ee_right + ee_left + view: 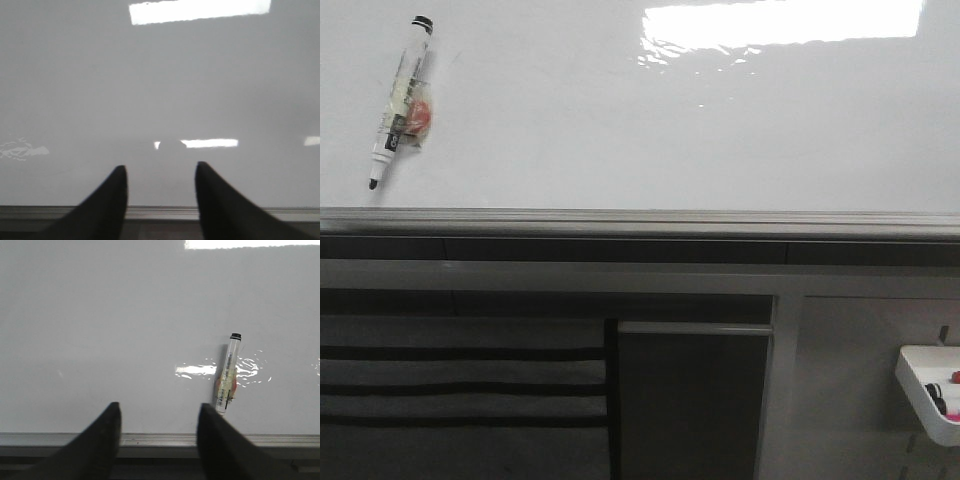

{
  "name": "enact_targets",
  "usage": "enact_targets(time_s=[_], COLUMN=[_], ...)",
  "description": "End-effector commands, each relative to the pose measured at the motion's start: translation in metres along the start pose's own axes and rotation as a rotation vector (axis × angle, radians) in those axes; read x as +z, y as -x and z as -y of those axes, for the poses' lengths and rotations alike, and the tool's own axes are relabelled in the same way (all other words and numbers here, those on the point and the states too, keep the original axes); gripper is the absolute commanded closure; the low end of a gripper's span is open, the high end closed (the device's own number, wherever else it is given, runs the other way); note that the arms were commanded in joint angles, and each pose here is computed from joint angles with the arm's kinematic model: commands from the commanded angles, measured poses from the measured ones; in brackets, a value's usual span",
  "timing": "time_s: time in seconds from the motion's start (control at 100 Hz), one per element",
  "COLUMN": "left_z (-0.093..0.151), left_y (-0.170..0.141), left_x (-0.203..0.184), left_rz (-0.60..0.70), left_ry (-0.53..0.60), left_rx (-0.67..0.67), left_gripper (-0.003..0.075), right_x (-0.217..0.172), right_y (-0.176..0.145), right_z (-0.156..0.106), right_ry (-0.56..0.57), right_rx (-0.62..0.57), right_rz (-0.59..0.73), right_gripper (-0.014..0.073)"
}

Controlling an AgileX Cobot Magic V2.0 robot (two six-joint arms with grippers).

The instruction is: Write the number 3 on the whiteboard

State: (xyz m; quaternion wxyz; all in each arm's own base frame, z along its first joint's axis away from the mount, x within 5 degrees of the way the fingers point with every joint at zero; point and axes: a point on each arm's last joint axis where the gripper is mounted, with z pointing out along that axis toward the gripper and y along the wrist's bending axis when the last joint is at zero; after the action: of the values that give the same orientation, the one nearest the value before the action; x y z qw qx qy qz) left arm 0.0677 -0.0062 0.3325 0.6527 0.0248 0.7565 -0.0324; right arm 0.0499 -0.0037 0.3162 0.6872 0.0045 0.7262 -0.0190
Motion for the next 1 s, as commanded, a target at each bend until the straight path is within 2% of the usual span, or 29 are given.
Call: enact_targets(time_s=[0.0, 0.12, 0.47, 0.59, 0.76, 0.99], left_z=[0.0, 0.0, 0.001, 0.001, 0.012, 0.037], left_y=[0.017, 0.016, 0.018, 0.018, 0.02, 0.016], left_x=[-0.001, -0.001, 0.001, 0.005, 0.023, 0.073], left_rz=[0.111, 0.109, 0.124, 0.105, -0.002, -0.168], left_ry=[0.005, 0.005, -0.012, -0.016, -0.129, -0.27], left_rx=[-0.011, -0.011, -0.053, -0.025, 0.085, 0.129], left_gripper=[0.0168, 0.0164, 0.0252, 0.0281, 0.0321, 0.0376], right_x=[-0.001, -0.001, -0.001, -0.001, 0.001, 0.011], right_y=[0.019, 0.019, 0.018, 0.018, 0.022, 0.026], right_z=[0.0, 0.0, -0.001, -0.002, -0.003, -0.003], right_ry=[0.004, 0.004, 0.015, 0.021, 0.032, 0.03], right_rx=[-0.002, -0.002, 0.027, 0.042, 0.082, 0.08], right_rz=[0.105, 0.103, 0.098, 0.095, 0.025, -0.034], right_gripper=[0.0109, 0.0085, 0.0086, 0.0086, 0.0086, 0.0086])
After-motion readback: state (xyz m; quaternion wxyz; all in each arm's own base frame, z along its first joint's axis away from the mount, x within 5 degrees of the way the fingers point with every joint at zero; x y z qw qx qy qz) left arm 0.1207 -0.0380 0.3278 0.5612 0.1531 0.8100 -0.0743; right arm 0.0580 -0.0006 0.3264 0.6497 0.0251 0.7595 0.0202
